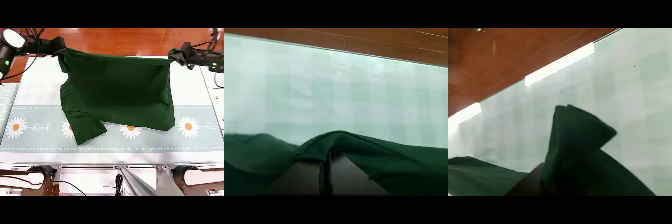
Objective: Fold the shirts.
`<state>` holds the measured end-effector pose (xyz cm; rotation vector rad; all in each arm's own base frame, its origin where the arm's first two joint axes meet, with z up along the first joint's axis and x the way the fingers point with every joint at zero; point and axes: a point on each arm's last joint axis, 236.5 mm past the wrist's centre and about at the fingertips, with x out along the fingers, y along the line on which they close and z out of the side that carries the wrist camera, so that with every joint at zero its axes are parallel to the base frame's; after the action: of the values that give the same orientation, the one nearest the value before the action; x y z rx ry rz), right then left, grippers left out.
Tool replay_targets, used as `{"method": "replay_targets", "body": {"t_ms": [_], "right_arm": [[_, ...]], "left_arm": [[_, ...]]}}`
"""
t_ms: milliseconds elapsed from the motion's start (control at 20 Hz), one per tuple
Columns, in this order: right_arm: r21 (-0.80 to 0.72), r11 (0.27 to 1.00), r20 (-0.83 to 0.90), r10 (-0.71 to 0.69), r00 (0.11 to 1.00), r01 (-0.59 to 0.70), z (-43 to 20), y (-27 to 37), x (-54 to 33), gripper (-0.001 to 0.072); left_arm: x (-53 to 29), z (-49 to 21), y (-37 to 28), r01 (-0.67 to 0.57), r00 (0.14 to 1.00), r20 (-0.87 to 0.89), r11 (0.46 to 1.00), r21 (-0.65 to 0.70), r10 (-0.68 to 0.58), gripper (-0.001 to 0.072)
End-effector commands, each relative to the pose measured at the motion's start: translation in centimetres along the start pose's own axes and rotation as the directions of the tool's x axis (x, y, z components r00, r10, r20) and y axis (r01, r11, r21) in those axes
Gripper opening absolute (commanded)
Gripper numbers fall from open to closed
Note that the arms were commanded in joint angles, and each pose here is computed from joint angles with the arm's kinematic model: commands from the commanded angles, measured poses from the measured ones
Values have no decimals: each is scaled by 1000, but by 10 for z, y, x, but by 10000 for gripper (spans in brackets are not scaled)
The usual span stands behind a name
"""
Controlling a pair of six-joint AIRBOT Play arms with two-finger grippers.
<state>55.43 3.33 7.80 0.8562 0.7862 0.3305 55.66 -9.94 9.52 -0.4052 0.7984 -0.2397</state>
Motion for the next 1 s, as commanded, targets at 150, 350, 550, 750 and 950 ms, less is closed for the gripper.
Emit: {"method": "replay_targets", "body": {"t_ms": [150, 350, 550, 750, 950], "right_arm": [[163, 980, -70, 128, 989, -116, 3, -7, 14, 625], [-27, 996, -379, -89, 921, 85, -52, -64, -94, 626], [-53, 880, -321, -463, 826, 472, -108, -153, -168, 626], [146, 903, -209, -371, 905, 404, -190, -151, -160, 626], [175, 935, -229, -266, 936, 309, -228, -124, -154, 626]], "left_arm": [[7, -24, 15, 6, 990, -141, 994, -108, -21, 707], [-55, -84, 87, -114, 885, -465, 976, -185, 15, 706], [-84, -171, 111, -213, 795, -603, 961, -177, 65, 703], [-91, -248, 137, -242, 796, -606, 918, -316, 1, 702], [-74, -247, 115, -30, 884, -384, 787, -616, -266, 702]]}}
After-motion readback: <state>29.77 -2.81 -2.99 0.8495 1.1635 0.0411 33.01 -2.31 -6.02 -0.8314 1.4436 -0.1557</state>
